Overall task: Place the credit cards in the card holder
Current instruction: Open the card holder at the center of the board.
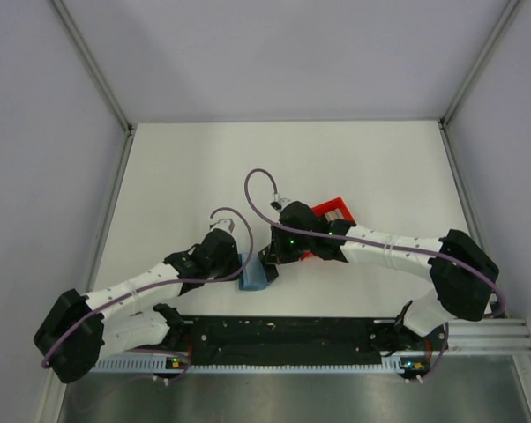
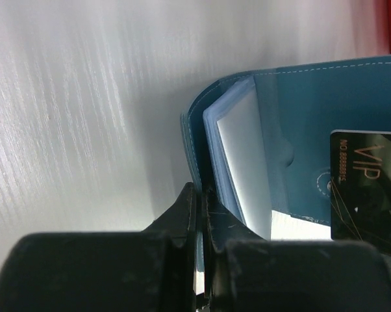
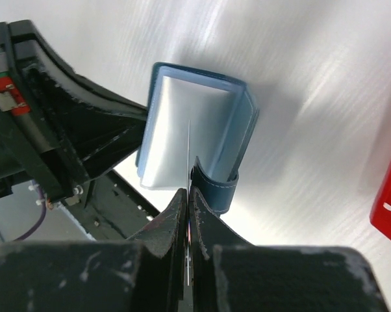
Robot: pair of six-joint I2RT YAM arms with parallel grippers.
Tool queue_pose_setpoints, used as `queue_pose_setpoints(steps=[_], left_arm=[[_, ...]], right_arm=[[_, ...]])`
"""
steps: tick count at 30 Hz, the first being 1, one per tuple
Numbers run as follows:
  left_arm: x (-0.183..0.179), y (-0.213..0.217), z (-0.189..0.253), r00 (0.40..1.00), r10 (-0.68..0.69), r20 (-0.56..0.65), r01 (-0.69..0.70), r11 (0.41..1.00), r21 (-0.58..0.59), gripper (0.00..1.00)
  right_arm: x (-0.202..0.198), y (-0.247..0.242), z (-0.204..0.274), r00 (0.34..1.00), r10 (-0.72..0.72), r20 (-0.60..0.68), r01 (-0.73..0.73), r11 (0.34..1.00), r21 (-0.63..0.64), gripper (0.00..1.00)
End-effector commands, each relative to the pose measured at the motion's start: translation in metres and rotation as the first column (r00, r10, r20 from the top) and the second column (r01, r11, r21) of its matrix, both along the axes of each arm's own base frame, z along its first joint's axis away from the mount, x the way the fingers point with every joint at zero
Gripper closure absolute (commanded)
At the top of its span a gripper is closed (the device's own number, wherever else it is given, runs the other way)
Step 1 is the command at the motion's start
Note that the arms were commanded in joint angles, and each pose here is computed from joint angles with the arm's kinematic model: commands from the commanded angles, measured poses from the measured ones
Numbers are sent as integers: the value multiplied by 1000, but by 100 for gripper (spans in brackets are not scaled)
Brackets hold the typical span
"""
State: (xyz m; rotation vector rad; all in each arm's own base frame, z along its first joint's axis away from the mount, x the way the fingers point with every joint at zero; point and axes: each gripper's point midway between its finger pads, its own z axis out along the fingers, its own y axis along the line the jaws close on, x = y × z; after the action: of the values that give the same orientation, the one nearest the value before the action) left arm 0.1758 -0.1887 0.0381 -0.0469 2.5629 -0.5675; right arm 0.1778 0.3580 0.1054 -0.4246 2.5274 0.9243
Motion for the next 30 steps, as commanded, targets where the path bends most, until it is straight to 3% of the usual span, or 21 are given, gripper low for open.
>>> queue_pose_setpoints(steps=[1,6,22,30], left_arm=[[-1,0,5,1000,-6,12,6,1000,-8,100],[1,-3,23,998,-30,47,31,999,-29,100],[0,-9,28,999,-20,34,23,998,-64,100],[0,-9,30,999,-12,34,15,997,-73,100]], right_arm=[[9,-1,0,999,-42,29,43,998,-47,100],[14,-8,-3,995,-95,24,96,993,-66,100],[6,39,66,966,-168,198,146,982,119,100],[2,52,58,954,-182,240,165,982,88,100]])
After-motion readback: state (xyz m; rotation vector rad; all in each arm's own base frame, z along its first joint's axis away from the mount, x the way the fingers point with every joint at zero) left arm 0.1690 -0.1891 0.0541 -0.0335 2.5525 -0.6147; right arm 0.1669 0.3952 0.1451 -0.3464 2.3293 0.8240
